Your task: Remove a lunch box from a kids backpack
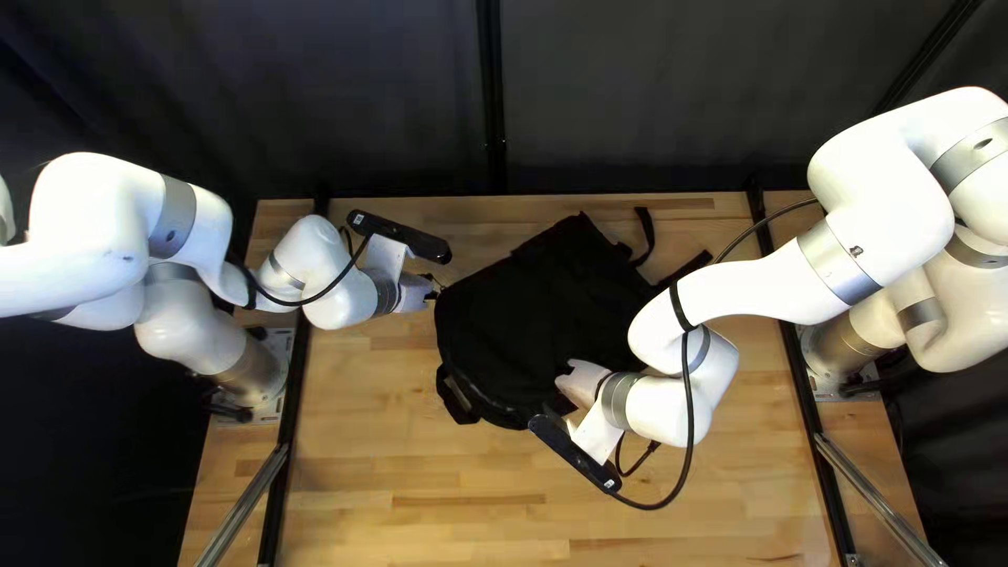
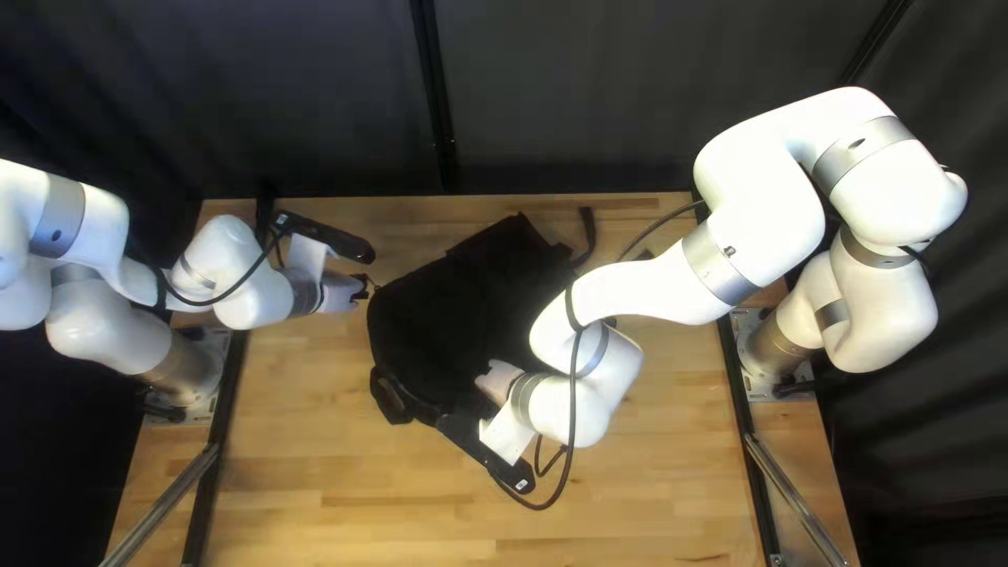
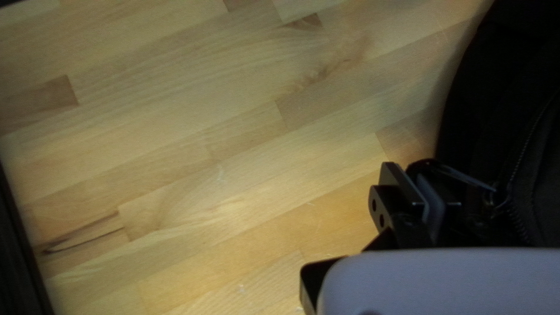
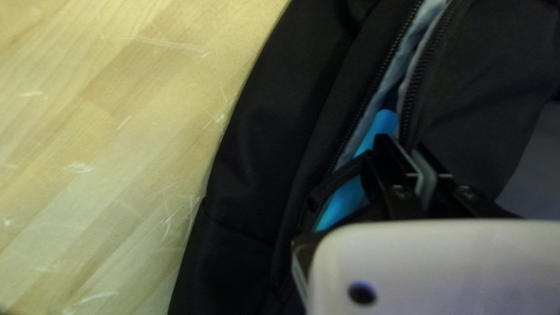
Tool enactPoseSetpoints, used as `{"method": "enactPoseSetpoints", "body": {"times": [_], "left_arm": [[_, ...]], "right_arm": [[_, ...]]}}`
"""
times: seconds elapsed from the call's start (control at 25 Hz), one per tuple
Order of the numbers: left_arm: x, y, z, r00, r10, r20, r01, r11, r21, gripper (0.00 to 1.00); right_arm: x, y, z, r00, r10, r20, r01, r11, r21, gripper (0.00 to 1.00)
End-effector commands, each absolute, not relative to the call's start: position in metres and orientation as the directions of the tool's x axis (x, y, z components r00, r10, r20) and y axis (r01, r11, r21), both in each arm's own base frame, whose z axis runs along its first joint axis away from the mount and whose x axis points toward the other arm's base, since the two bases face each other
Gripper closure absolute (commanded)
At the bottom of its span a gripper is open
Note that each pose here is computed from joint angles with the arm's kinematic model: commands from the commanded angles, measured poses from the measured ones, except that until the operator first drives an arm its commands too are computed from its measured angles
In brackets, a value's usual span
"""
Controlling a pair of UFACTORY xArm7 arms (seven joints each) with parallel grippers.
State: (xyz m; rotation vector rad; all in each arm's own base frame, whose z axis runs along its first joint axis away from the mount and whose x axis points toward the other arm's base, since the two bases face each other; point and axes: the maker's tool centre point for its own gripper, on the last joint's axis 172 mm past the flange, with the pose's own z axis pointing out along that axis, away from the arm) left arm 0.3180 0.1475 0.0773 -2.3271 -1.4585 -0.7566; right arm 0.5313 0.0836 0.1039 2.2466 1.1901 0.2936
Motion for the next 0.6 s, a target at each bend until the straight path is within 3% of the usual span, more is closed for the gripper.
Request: {"method": "enactPoseSetpoints", "body": {"times": [0.04,0.6], "left_arm": [[0.324,0.152,0.076,0.365,0.74,0.565,0.89,-0.456,0.023,1.0],[0.34,0.157,0.075,0.406,0.73,0.549,0.871,-0.49,0.008,1.0]], "right_arm": [[0.531,0.084,0.104,0.579,0.812,-0.071,0.686,-0.438,0.581,1.0],[0.531,0.084,0.104,0.579,0.812,-0.071,0.686,-0.438,0.581,1.0]]}}
